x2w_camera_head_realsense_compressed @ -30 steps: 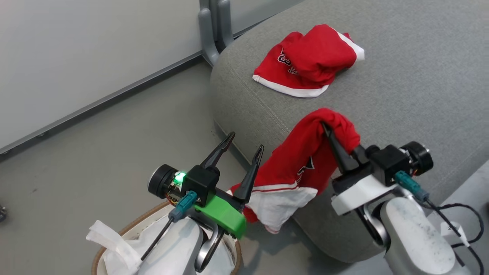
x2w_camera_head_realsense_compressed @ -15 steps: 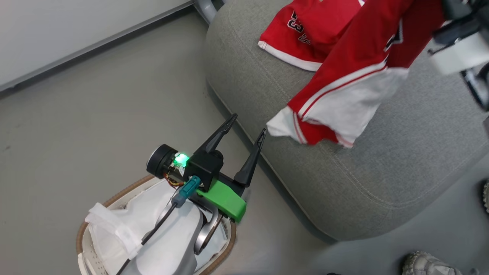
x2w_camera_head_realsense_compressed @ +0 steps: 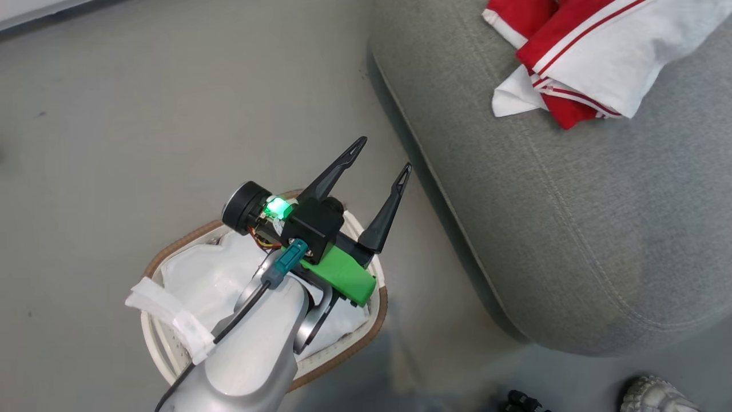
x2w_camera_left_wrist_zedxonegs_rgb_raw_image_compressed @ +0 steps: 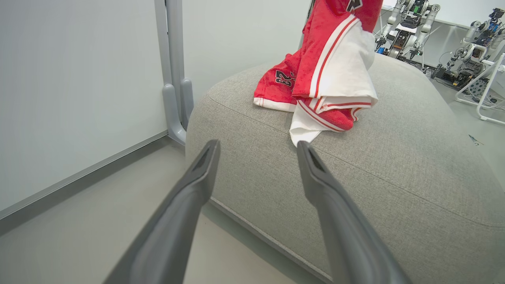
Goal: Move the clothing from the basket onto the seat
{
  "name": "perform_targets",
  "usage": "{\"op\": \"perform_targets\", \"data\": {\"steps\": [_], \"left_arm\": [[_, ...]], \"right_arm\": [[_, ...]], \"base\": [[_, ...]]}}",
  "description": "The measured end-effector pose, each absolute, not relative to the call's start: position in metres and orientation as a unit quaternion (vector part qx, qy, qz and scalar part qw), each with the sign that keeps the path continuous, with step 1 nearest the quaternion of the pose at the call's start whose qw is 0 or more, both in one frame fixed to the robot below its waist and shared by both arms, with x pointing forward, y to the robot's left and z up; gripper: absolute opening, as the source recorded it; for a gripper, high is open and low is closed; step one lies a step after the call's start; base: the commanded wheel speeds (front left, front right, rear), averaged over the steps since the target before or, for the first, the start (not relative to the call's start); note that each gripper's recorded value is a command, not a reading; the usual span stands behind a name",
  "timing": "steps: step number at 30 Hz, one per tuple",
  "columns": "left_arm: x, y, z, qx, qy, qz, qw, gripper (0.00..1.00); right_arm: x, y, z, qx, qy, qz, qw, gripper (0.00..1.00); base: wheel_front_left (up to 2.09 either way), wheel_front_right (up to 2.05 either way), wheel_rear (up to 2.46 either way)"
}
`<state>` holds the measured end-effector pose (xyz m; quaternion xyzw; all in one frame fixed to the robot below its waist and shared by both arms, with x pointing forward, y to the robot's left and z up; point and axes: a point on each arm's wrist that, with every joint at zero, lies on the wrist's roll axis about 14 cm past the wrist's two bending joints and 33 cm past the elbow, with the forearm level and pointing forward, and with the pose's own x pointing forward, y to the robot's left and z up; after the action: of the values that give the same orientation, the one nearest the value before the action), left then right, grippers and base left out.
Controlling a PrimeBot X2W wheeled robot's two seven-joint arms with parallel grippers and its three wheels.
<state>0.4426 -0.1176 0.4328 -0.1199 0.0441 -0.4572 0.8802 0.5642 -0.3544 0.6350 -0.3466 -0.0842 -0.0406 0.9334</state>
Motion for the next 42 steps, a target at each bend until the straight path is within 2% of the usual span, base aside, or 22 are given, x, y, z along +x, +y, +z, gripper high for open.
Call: {"op": "perform_targets", "data": {"steps": [1,3,9,15,25,36,42], "left_arm": [[0.444,-0.113,0.429,-0.119,0.048,-0.451,0.883,1.00],[0.447,-0.106,0.423,-0.120,0.055,-0.440,0.888,1.00],[0.454,-0.085,0.413,-0.115,0.067,-0.412,0.902,1.00],[0.451,-0.071,0.414,-0.112,0.074,-0.389,0.912,1.00],[0.445,-0.024,0.426,-0.110,0.076,-0.314,0.940,1.00],[0.434,0.099,0.427,-0.082,0.077,-0.124,0.986,1.00],[0.409,0.155,0.425,-0.071,0.082,-0.041,0.993,1.00]], "right_arm": [[0.567,-0.355,0.610,-0.330,-0.059,-0.039,0.941,1.00],[0.568,-0.357,0.567,-0.312,-0.012,-0.039,0.949,1.00],[0.555,-0.342,0.491,-0.258,0.054,-0.030,0.964,1.00],[0.517,-0.318,0.454,-0.214,0.085,-0.014,0.973,1.00],[0.485,-0.247,0.464,-0.115,0.039,0.026,0.992,1.00],[0.466,-0.177,0.475,-0.034,0.012,0.070,0.997,1.00],[0.452,-0.155,0.475,-0.023,0.011,0.091,0.995,1.00]], "base": [[0.00,0.00,0.00],[0.00,0.00,0.00],[0.00,0.00,0.00],[0.00,0.00,0.00],[0.00,0.00,0.00],[0.00,0.00,0.00],[0.00,0.00,0.00]]}}
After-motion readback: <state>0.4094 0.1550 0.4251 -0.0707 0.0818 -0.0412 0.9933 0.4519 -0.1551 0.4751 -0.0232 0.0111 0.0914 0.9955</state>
